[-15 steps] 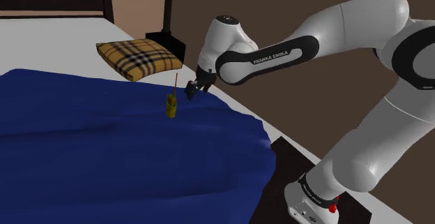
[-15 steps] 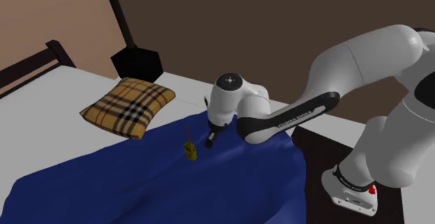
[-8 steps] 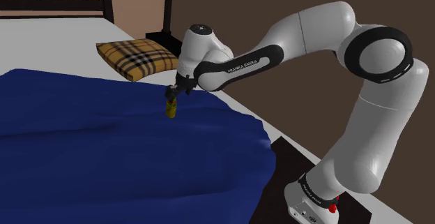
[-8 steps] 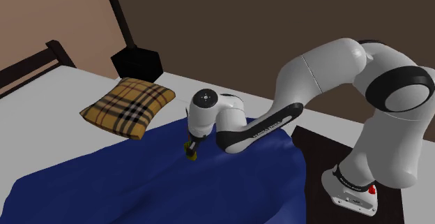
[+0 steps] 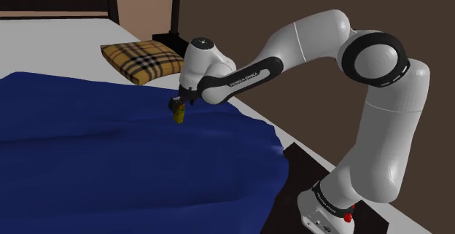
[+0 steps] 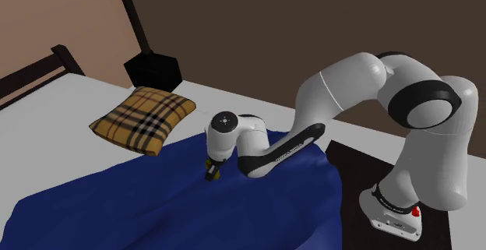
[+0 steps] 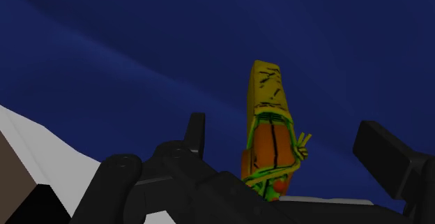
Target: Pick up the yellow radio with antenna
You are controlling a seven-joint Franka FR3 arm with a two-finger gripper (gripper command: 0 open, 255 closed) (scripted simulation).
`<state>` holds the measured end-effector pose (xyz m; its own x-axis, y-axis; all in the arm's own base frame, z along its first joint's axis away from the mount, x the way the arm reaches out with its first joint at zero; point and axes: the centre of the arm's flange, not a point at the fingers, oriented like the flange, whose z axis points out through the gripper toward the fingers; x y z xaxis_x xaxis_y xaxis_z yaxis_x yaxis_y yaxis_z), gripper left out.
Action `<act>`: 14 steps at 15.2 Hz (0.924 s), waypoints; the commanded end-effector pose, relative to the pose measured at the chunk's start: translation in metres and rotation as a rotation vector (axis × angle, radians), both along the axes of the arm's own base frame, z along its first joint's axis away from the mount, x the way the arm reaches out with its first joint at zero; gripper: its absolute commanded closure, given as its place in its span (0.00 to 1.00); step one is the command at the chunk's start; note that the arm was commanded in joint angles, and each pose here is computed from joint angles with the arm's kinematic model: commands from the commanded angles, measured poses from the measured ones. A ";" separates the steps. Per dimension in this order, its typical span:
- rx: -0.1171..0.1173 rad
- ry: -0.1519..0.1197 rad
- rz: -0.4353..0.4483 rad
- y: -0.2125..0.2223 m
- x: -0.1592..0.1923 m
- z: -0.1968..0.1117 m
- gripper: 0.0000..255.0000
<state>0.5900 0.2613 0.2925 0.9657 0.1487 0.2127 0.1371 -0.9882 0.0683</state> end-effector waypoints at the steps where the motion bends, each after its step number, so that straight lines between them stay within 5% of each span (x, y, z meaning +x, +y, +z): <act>1: 0.000 0.000 0.000 0.000 -0.002 -0.006 0.00; 2: 0.000 0.000 0.000 0.000 -0.002 -0.006 0.00; 3: 0.000 0.000 0.000 0.000 -0.002 -0.006 1.00; 14: 0.000 0.000 0.000 0.000 -0.002 0.004 1.00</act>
<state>0.5883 0.2606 0.2926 0.9658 0.1485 0.2127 0.1369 -0.9882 0.0684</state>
